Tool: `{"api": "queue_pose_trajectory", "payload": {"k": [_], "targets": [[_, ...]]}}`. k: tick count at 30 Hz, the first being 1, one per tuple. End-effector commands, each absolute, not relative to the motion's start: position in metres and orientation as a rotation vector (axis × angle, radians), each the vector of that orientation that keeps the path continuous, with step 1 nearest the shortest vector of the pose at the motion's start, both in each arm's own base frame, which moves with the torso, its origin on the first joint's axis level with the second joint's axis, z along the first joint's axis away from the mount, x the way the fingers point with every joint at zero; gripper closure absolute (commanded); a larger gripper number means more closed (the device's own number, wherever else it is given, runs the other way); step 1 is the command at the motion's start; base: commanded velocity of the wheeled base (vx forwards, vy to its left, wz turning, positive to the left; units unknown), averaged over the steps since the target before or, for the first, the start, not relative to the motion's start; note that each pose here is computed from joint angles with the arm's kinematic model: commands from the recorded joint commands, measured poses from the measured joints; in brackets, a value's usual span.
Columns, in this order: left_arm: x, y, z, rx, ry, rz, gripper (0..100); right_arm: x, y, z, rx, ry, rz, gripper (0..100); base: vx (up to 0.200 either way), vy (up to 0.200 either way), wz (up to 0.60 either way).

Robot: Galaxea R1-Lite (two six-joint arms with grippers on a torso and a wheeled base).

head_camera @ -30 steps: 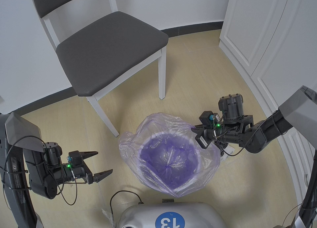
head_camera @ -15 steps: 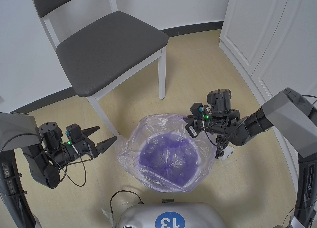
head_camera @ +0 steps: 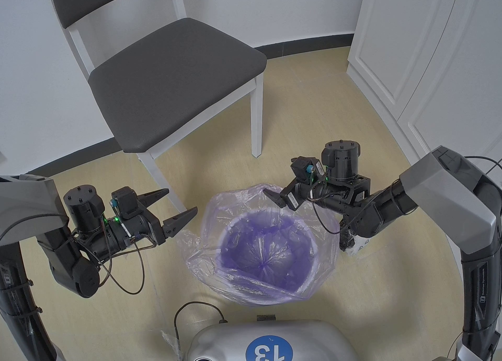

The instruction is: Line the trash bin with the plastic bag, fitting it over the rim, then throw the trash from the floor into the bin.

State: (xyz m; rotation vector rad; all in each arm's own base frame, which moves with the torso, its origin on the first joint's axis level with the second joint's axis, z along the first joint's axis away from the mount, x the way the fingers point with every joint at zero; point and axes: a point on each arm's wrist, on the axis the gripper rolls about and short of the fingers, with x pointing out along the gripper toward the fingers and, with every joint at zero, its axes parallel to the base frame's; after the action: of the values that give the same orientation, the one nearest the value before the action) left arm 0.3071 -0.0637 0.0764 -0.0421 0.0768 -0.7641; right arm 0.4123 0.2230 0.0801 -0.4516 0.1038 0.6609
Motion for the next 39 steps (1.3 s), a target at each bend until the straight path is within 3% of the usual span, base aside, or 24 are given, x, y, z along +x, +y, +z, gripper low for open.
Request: {"api": "queue_pose_trajectory", "payload": {"k": [1,13,16,20,23,28,34,39], "targets": [[0.296,-0.067,0.087,-0.036,0.046,-0.782,0,0.387,0.226,0.102,-0.447,0.057,0.691,0,0.0,0.0,0.0],[0.27,-0.079,0.106,-0.03,0.011,-0.799,0,0.322,0.181,0.157,-0.433,0.007,0.642,0,0.0,0.0,0.0],[0.267,-0.08,0.11,-0.028,-0.001,-0.793,0,0.321,0.171,0.164,-0.432,0.0,0.595,0,0.0,0.0,0.0],[0.257,-0.082,0.114,-0.028,-0.004,-0.804,0,0.313,0.161,0.181,-0.421,-0.007,0.429,0,0.0,0.0,0.0],[0.255,-0.083,0.112,-0.031,0.009,-0.807,0,0.312,0.161,0.181,-0.329,0.021,0.345,0,0.0,0.0,0.0],[0.257,-0.092,0.104,-0.034,0.033,-0.776,0,0.314,0.166,0.174,-0.159,0.051,0.331,0,0.0,0.0,0.0],[0.272,-0.119,0.097,-0.026,0.125,-0.698,0,0.314,0.171,0.151,-0.122,0.272,0.362,0,0.0,0.0,0.0],[0.289,-0.137,0.107,-0.014,0.189,-0.636,0,0.315,0.183,0.16,-0.061,0.468,0.502,0,0.0,0.0,0.0]]}}
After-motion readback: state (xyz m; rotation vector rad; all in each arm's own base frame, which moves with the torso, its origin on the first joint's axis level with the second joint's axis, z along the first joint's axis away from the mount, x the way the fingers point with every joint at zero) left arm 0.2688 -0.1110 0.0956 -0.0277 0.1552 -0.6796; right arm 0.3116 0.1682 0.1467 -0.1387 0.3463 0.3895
